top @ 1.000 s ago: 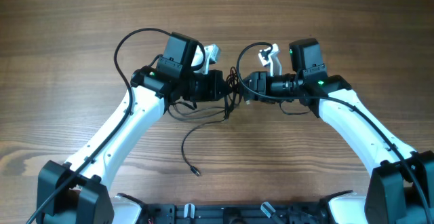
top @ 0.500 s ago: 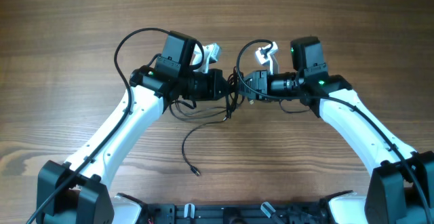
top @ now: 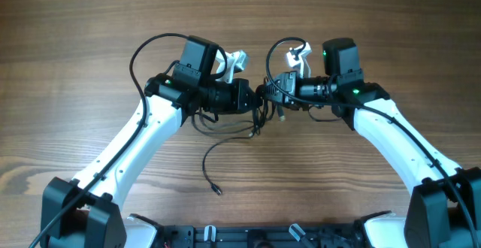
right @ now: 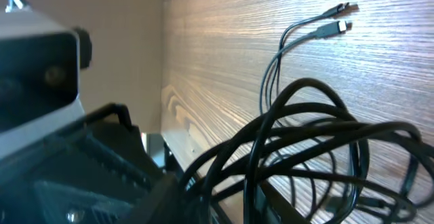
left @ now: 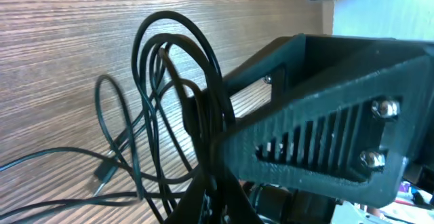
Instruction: Untangle cables
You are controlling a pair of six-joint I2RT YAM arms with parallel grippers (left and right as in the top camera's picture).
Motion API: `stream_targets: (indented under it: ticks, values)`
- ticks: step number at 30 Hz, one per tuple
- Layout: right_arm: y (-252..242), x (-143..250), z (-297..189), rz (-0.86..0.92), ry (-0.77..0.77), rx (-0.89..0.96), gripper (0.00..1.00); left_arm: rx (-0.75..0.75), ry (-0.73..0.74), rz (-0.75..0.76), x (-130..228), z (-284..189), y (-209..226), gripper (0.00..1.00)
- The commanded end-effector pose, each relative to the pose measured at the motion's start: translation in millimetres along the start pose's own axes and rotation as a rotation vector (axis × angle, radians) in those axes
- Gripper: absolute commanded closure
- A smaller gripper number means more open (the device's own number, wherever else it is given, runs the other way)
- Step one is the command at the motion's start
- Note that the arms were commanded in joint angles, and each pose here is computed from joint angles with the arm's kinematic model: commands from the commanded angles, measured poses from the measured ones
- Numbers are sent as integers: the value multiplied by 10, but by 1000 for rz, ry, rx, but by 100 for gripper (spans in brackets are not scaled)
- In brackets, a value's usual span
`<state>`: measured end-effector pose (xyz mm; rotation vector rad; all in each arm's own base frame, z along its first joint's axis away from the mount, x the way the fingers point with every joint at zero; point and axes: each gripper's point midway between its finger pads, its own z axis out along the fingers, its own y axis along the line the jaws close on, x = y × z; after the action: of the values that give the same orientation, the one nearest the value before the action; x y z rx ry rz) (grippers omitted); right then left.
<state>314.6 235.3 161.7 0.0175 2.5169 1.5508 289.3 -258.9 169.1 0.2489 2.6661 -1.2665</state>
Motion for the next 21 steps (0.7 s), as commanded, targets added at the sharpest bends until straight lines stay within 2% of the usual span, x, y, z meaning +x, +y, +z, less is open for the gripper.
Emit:
stream_targets:
  ticks: [1, 10, 21]
  values:
    - [-102, -41, 98, 50, -34, 75, 65, 81, 25, 40, 57, -28, -193, 96]
    - [-85, 22, 212, 70, -35, 107, 84, 61, 15, 54, 40, -25, -159, 96]
    - [-115, 54, 208, 85, -24, 118, 86, -146, -22, 7, 23, -40, 223, 96]
